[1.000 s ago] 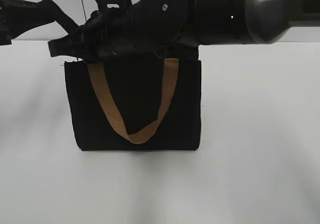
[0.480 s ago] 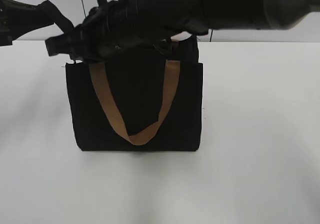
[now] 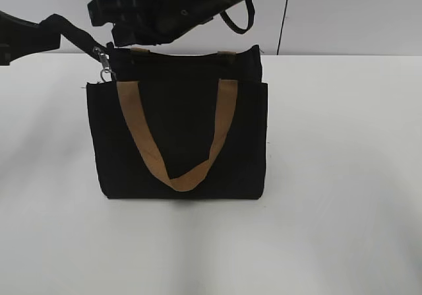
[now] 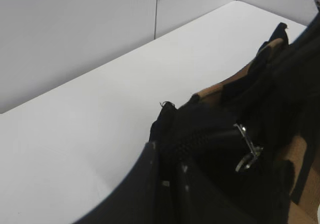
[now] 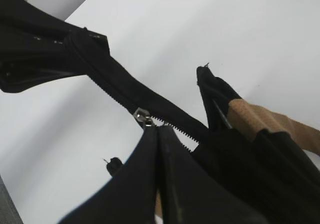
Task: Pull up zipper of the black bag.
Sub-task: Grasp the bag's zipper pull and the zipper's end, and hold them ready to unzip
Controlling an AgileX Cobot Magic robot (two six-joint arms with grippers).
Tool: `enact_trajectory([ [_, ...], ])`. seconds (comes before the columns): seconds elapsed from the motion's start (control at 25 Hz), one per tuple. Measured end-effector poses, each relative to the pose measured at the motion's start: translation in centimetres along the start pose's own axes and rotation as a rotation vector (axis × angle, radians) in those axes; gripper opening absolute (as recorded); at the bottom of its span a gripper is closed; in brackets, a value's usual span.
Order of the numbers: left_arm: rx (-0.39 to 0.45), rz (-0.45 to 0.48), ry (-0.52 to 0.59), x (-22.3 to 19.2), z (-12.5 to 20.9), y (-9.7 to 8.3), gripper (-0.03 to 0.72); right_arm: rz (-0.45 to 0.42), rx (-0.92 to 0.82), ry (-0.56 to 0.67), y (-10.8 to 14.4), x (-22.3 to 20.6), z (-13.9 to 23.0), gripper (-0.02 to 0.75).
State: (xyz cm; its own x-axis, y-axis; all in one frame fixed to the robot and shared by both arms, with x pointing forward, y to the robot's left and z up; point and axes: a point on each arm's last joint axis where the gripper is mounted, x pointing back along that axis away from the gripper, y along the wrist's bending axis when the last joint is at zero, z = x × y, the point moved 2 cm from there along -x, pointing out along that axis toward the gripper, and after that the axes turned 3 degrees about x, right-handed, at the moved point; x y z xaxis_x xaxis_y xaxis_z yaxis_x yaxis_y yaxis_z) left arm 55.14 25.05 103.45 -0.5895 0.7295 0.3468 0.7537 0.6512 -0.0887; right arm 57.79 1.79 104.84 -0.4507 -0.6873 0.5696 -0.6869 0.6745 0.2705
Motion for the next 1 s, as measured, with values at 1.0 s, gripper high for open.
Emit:
enact_trajectory([
  [1.0, 0.084, 0.04, -0.145, 0.2, -1.7, -0.4, 0.023, -0.07, 0.108, 0.067, 1.0, -3.1, 2.3, 0.199],
])
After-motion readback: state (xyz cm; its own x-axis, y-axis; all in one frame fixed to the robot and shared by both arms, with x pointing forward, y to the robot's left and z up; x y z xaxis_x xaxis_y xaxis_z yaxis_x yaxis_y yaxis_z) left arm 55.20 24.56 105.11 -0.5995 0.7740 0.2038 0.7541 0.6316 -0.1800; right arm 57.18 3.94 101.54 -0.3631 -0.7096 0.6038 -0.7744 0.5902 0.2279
